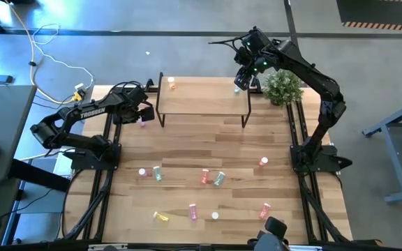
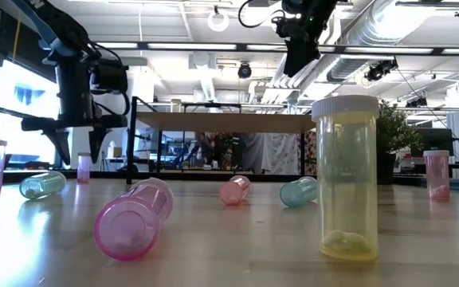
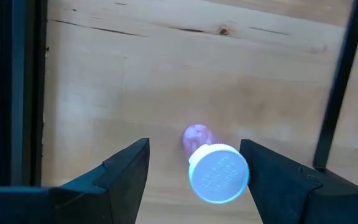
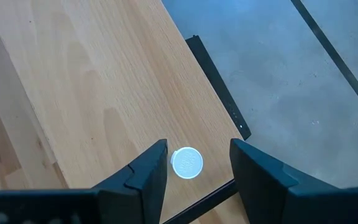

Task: Pick and place medicine bottles onto shelf by color
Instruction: Put the top purple pill bottle on the shelf

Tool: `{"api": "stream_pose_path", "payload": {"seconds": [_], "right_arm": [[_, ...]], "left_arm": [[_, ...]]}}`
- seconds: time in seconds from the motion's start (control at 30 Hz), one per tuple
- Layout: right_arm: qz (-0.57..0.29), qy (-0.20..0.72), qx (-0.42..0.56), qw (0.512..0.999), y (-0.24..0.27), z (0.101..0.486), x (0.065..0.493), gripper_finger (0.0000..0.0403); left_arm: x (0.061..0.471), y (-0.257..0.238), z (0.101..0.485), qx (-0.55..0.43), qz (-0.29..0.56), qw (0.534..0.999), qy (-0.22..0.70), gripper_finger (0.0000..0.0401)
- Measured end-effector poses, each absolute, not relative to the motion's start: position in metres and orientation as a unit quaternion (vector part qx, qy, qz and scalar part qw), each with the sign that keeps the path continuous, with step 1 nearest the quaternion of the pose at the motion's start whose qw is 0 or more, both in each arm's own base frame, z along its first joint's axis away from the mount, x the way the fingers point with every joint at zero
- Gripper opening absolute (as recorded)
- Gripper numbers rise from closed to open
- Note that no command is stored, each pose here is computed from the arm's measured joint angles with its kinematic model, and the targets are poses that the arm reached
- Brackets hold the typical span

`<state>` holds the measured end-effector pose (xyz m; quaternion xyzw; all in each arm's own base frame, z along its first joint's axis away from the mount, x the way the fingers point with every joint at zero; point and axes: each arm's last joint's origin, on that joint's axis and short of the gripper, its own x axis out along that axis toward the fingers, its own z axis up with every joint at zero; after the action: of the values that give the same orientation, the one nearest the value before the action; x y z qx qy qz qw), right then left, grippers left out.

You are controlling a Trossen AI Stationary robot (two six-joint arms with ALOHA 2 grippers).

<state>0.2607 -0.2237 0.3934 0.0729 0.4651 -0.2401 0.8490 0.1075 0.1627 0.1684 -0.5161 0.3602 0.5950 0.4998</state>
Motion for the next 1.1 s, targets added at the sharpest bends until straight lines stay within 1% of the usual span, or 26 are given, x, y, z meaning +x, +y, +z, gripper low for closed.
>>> {"api": "stream_pose_path", "payload": {"seconds": [0.13,0.43,0.57,0.7,0.87,1.0,1.1], "right_arm": [[-0.241,0.464,0.072,0.849,-0.224,0.394,0.261,0.0165],[-0.244,0.453,0.067,0.855,-0.225,0.395,0.263,0.0165],[-0.244,0.453,0.067,0.855,-0.225,0.395,0.263,0.0165],[-0.244,0.453,0.067,0.855,-0.225,0.395,0.263,0.0165],[-0.244,0.453,0.067,0.855,-0.225,0.395,0.263,0.0165],[-0.244,0.453,0.067,0.855,-0.225,0.395,0.262,0.0165],[-0.244,0.453,0.067,0.855,-0.225,0.395,0.262,0.0165]], "left_arm": [[0.107,0.163,0.168,-0.507,0.596,0.504,0.365,0.0217],[0.107,0.163,0.168,-0.497,0.592,0.512,0.375,0.0135],[0.107,0.163,0.168,-0.496,0.591,0.513,0.377,0.0112],[0.107,0.163,0.168,-0.495,0.590,0.514,0.378,0.0106],[0.108,0.162,0.169,-0.502,0.577,0.520,0.380,0.0112],[0.107,0.163,0.178,-0.498,0.576,0.519,0.389,0.0114],[0.108,0.166,0.193,-0.481,0.583,0.525,0.390,0.0114]]}}
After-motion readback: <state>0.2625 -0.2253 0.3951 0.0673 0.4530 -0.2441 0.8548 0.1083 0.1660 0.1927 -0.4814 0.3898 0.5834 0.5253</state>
